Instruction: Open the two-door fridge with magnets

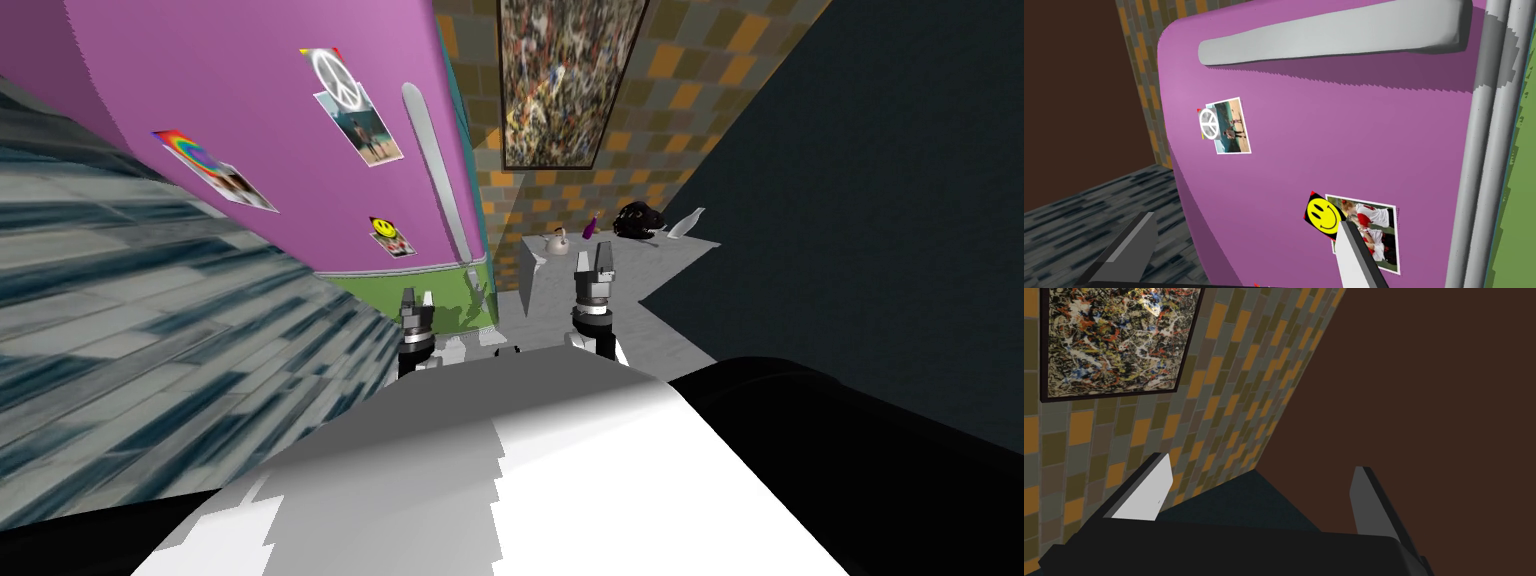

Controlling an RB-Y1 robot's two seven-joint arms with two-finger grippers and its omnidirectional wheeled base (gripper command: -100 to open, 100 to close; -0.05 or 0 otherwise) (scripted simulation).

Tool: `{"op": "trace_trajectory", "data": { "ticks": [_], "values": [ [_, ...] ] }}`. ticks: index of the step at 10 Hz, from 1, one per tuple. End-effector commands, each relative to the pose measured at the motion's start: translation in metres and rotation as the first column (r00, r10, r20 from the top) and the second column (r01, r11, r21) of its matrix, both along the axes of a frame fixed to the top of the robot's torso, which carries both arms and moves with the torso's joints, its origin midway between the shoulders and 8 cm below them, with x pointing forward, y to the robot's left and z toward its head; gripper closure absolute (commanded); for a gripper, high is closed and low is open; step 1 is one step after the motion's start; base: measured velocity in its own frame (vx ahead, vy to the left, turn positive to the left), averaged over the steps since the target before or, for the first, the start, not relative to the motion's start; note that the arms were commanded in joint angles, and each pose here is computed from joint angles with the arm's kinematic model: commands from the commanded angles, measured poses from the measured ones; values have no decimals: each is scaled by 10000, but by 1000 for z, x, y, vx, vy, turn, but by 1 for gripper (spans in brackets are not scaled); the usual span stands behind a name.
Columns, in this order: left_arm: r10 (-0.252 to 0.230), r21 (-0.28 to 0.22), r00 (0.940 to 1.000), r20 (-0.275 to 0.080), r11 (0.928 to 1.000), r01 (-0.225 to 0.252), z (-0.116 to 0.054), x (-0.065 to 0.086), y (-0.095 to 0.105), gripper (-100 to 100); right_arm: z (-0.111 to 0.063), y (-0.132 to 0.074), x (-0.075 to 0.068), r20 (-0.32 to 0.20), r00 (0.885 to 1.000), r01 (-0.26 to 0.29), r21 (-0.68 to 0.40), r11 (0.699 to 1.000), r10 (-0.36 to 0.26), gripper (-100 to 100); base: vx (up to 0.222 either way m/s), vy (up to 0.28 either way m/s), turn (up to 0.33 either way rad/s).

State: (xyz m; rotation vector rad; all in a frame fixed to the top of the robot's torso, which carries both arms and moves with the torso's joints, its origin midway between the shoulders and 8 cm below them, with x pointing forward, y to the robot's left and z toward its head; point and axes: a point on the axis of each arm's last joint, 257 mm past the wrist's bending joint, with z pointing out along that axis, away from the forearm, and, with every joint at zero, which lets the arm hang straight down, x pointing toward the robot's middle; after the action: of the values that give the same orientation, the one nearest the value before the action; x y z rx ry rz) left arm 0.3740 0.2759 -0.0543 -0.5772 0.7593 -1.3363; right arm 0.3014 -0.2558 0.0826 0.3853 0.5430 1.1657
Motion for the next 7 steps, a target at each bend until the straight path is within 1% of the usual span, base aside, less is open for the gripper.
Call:
{"op": "trace_trajectory", "data": {
  "ticks": [1, 2, 4, 5, 6, 7],
  "values": [
    [125, 215, 9997, -222, 9997, -120, -16, 6, 6, -100, 0, 0, 0, 0, 10000, 0, 0, 10000, 0, 0, 214, -88, 1],
    [154, 255, 9995, -267, 9996, -147, -19, 8, 7, -100, 0, 0, 0, 0, 10000, 0, 0, 10000, 0, 0, 191, -108, -3],
    [225, 312, 9991, -356, 9993, -214, -26, 10, 10, -100, 0, 0, 0, 1, 10000, 0, 0, 10000, 0, 0, 129, -92, 2],
    [315, 331, 9985, -440, 9990, -300, -34, 13, 13, -100, 0, 0, 0, 1, 10000, 0, 0, 10000, 0, 0, 158, -77, -3],
    [366, 323, 9982, -481, 9989, -351, -37, 14, 14, -100, 0, 0, 0, 0, 10000, 0, 0, 10000, 0, 0, 180, -90, -1],
    [484, 259, 9973, -557, 9986, -470, -45, 16, 17, -100, 0, 0, 0, 0, 10000, 0, 0, 10000, 0, 0, 229, -103, 1]
  ]
}}
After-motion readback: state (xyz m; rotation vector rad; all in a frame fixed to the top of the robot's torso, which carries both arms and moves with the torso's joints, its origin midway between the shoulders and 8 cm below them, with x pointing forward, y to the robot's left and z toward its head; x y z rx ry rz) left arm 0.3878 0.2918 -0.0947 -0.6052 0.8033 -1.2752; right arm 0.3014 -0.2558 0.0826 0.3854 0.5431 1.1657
